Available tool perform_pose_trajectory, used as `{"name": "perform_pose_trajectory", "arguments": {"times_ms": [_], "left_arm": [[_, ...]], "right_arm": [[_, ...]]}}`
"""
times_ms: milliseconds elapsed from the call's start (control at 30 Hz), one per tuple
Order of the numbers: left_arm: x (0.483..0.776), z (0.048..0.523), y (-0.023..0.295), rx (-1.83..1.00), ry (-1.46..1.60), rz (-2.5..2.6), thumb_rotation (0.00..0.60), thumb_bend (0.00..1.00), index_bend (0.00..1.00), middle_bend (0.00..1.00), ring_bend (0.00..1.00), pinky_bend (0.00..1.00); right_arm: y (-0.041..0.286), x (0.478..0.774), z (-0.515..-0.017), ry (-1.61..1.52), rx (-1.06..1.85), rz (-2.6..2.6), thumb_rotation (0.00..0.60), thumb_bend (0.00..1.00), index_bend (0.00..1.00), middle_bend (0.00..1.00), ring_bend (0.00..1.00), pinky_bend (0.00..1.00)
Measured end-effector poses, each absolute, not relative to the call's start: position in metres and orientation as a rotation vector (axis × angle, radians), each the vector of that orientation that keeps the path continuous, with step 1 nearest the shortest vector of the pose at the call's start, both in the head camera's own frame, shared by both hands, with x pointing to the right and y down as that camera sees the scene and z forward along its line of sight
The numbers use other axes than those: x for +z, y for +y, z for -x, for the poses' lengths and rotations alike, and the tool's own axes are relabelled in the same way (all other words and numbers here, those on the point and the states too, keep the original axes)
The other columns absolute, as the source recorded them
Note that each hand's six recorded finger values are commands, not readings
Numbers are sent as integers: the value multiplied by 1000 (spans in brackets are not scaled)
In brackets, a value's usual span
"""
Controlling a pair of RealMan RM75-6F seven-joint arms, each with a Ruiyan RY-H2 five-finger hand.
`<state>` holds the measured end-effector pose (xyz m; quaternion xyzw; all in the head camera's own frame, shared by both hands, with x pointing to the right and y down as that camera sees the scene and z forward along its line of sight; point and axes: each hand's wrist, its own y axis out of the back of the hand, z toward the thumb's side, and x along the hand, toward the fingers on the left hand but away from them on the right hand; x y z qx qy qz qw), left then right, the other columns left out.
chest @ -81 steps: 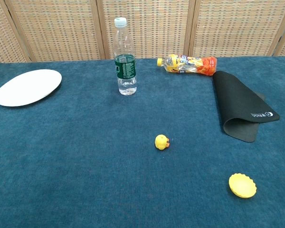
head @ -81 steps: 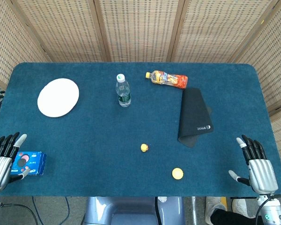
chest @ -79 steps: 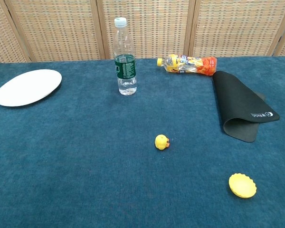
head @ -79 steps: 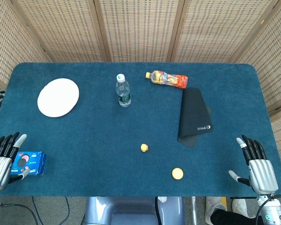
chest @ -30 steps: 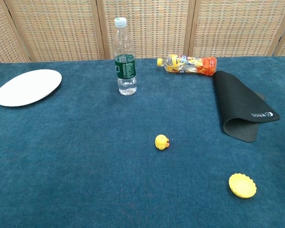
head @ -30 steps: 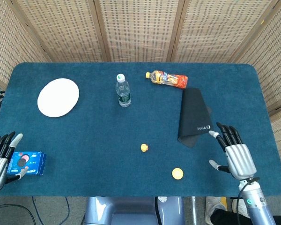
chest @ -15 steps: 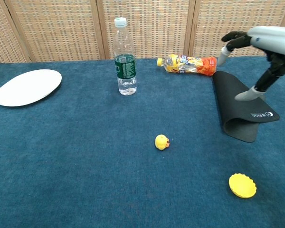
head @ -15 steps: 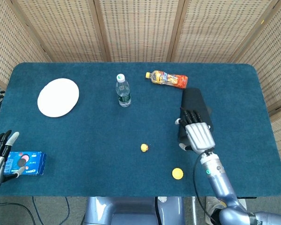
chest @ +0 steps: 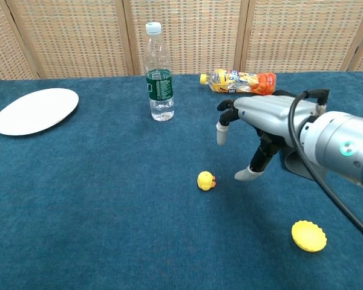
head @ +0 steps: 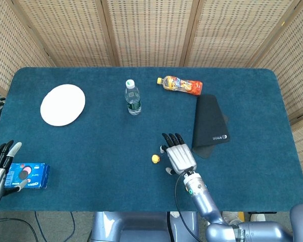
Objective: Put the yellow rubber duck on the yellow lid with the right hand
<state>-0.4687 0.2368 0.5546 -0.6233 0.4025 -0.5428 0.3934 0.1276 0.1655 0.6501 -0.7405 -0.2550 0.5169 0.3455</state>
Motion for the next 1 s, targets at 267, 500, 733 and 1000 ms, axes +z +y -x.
{"name": "perform_pose_trajectory", "arguments": {"times_ms": [267, 500, 733, 1000], "left_arm": [[554, 469, 237, -1376, 1028, 1583, 600, 105, 0, 0, 0, 0], [556, 470, 236, -1383, 1026, 1585, 600, 105, 0, 0, 0, 0], [561, 471, 236, -1400, 1018, 1594, 600, 106, 0, 0, 0, 0], [566, 472, 236, -1418, 1009, 1600, 600, 106, 0, 0, 0, 0]], "right_arm": [[169, 666, -113, -637, 1361, 1936, 600, 184, 378, 45, 0, 0], [171, 679, -101, -613, 1376, 1946, 600, 185, 387, 55, 0, 0], [170, 692, -94, -604, 1404, 1951, 600, 187, 396, 63, 0, 0], [163, 700, -85, -607, 1403, 1959, 600, 188, 402, 68, 0, 0]]}}
